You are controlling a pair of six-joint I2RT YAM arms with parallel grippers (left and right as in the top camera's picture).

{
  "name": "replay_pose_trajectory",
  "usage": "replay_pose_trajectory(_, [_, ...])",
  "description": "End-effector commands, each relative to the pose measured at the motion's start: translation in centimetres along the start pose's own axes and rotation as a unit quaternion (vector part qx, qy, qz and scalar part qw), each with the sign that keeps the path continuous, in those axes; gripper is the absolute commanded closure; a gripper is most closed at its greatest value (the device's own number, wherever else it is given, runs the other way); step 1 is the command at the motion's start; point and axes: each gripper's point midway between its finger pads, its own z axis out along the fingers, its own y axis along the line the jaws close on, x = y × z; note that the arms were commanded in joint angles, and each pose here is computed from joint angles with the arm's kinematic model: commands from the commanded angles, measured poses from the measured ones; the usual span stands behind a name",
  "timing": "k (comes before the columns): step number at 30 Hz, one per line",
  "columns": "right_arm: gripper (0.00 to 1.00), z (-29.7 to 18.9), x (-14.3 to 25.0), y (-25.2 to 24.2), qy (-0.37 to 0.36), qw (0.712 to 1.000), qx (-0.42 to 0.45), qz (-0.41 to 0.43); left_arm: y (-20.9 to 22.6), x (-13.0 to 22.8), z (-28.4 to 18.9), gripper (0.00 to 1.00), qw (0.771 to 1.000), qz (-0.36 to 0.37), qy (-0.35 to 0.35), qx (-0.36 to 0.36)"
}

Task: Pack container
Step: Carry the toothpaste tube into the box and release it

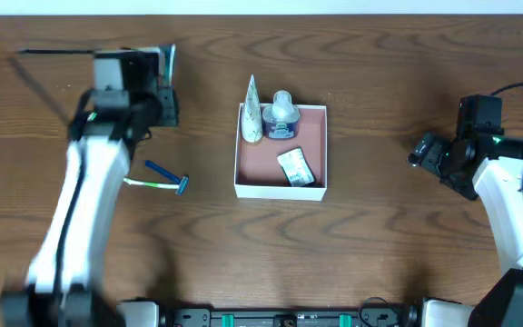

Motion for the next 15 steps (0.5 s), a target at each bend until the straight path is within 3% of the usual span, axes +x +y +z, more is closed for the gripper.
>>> replay_pose_trajectory(1, [0.01,-0.2,-0.5,-0.1,-0.005,1.000,0.000,-0.003,-5.3,-1.7,-4.9,0.94,0.994,0.065,-0.052,0.076])
replay_pose_trajectory(7, [0.01,-0.2,-0.5,-0.1,-0.005,1.000,0.001,-0.003,-12.9,-0.2,-9.8,0.94,0.966,0.195,-0.082,0.148])
replay_pose_trajectory(12, [0.01,-0.2,-0.5,-0.1,-0.005,1.000,0.001,-0.003,-17.5,3.6,-9.2,0.94,0.930,0.304,-0.040,0.201])
replay_pose_trajectory(15, [0.01,-0.2,-0.5,-0.1,-0.005,1.000,0.001,-0.003,-19.1,5.8,-7.9,0.89,0.907,0.359,-0.008,0.221])
